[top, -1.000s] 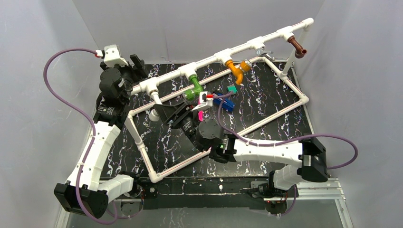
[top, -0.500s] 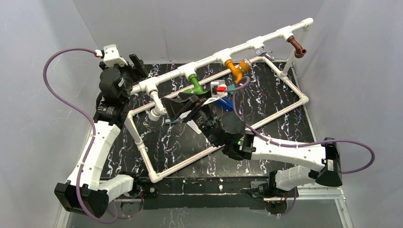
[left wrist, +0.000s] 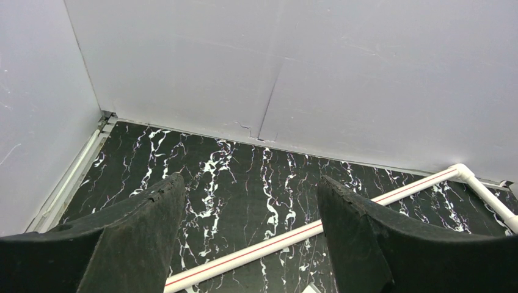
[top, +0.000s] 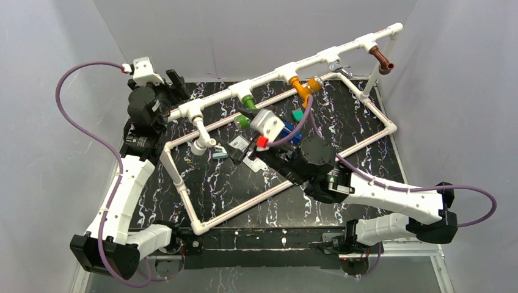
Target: Install the water faucets
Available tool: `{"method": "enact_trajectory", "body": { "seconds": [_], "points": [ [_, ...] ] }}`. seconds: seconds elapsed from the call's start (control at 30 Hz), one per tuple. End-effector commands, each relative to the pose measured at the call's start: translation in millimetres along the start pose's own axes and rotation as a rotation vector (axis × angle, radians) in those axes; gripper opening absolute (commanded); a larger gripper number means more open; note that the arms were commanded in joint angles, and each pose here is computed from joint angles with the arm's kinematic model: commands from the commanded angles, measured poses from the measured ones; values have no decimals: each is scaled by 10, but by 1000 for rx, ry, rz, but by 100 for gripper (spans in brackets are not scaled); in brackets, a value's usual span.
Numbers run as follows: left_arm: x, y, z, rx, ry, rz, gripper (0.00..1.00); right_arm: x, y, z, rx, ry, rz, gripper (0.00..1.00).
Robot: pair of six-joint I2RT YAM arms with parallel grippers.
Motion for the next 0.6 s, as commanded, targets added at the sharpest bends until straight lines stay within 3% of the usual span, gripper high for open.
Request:
{"method": "enact_trajectory", "body": {
  "seconds": [0.0, 0.17, 0.4, 0.57],
  "points": [
    [-25, 102, -1525, 591, -155, -15, 77, -2, 74, 211, -21, 391, 159, 88],
    [-26, 100, -1529, 592, -155, -16, 77, -2, 78, 132, 5, 792, 252, 86],
    [-26, 100, -1534, 594, -156, -15, 77, -63, -62, -148, 113, 1335, 205, 88],
    [-22, 100, -1538, 596, -157, -15, 77, 5, -159, -221, 145, 1462, 239, 86]
  ]
}}
Point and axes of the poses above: each gripper's point midway between its finger pads, its own y axis back along the fingers, its own x axis along the line the jaws close on, z = x × y, the point moved 6 cm from there along y, back along the fingers, and after that the axes turned 14 degrees about -y, right-handed, at the moved point
